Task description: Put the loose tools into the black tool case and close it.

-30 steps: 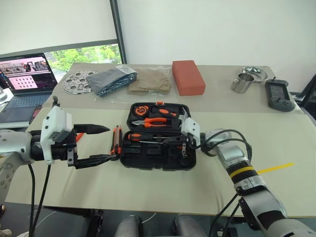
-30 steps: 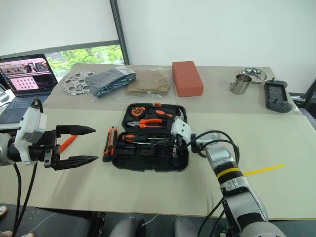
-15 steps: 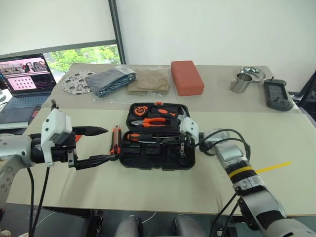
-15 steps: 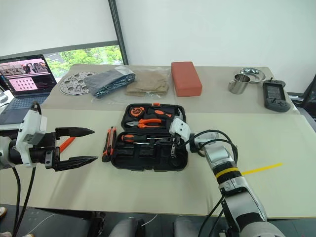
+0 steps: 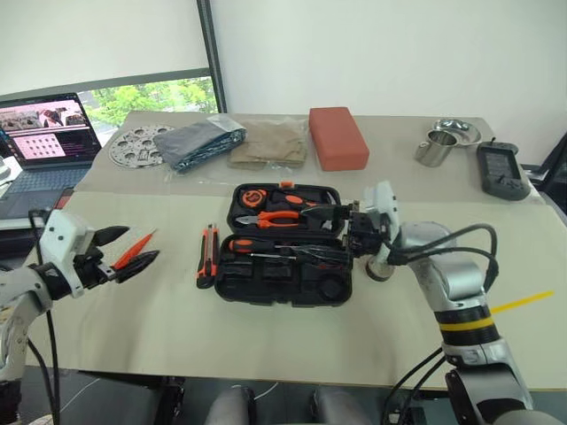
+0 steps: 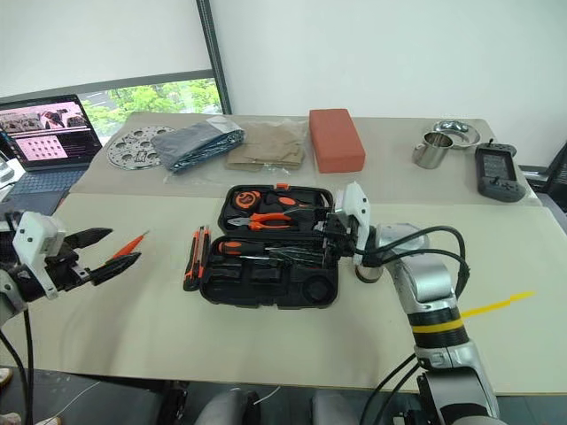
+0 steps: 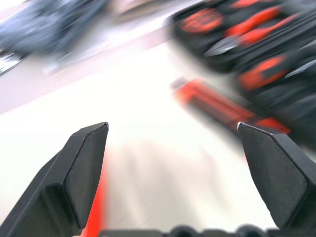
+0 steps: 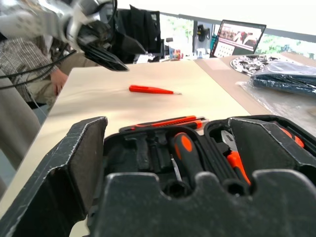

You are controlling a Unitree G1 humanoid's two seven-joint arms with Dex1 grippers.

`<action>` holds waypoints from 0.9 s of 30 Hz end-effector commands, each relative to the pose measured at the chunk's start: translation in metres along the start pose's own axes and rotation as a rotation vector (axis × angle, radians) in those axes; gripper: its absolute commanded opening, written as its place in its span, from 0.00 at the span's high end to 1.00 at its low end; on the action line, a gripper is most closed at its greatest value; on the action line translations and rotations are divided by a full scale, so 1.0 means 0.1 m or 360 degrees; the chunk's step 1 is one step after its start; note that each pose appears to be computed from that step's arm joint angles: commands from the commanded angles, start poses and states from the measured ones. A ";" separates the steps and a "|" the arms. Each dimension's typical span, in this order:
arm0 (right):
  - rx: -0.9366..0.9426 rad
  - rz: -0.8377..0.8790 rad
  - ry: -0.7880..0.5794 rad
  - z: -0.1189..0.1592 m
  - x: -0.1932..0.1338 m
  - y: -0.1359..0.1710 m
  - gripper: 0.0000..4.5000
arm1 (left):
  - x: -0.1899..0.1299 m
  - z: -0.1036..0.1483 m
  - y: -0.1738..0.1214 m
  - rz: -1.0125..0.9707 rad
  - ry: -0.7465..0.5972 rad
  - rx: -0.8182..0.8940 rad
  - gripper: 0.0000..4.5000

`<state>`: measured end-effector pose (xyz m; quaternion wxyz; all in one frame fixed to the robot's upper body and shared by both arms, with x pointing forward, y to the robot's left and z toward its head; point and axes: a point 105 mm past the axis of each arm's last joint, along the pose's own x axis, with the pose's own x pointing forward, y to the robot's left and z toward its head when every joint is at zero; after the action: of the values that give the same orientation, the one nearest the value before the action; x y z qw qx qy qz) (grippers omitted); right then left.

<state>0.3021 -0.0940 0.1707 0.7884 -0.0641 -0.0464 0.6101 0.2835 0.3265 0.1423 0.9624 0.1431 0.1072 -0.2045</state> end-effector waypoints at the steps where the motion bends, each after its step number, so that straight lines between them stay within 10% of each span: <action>1: -0.0195 -0.0098 -0.0069 0.19 -0.19 -0.04 0.02 | -0.02 -0.06 0.17 0.0099 0.0008 0.0050 0.00; 27: -0.0130 -0.0412 -0.0109 0.24 -1.43 0.52 0.02 | 0.45 -0.68 0.26 0.0050 0.0298 -0.0140 0.00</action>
<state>0.2186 -0.2175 0.1701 0.8601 -0.0485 -0.0802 0.5015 0.3229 0.3529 0.0753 0.9585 0.1213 0.1913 -0.1730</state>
